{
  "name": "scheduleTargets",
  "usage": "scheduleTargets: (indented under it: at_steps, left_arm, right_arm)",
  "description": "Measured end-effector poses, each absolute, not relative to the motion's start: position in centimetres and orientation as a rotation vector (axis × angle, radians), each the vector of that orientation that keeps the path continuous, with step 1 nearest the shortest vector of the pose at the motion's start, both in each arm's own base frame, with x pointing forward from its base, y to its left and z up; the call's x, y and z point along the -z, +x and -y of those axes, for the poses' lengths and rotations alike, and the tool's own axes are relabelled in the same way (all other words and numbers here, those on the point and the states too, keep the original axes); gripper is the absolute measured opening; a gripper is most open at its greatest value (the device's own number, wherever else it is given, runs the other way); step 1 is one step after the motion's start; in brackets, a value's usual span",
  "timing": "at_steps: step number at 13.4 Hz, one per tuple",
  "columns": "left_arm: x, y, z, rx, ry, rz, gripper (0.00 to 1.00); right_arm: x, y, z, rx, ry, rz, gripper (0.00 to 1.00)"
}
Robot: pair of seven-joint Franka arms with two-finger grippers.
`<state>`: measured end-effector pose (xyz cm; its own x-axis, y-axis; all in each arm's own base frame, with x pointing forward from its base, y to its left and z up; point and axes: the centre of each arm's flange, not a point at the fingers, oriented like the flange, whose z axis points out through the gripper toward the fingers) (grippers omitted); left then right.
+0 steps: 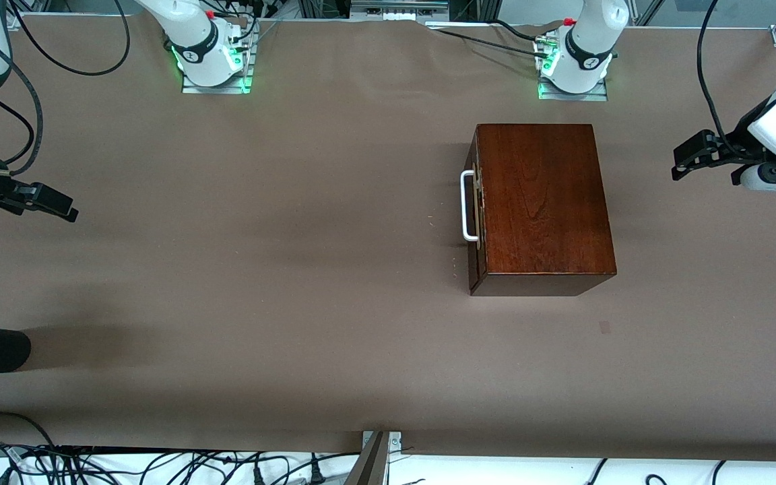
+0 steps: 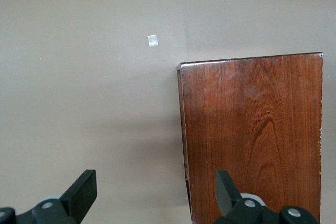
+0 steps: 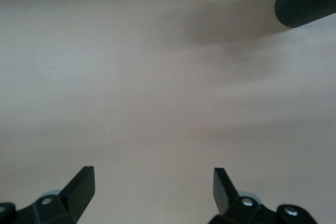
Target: Open drawer, take yellow block, close drawer
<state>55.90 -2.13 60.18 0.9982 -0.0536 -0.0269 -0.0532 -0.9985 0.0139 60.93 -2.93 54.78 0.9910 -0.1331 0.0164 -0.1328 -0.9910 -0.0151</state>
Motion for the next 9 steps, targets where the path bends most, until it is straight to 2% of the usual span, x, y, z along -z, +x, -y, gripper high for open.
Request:
scheduleTargets:
  at_steps: [9]
  left_arm:
    - [-60.12, 55.77, 3.13, 0.055, 3.129, 0.102, 1.0]
  right_arm:
    - [-54.22, 61.13, 2.81, 0.012, -3.121, -0.207, 1.0]
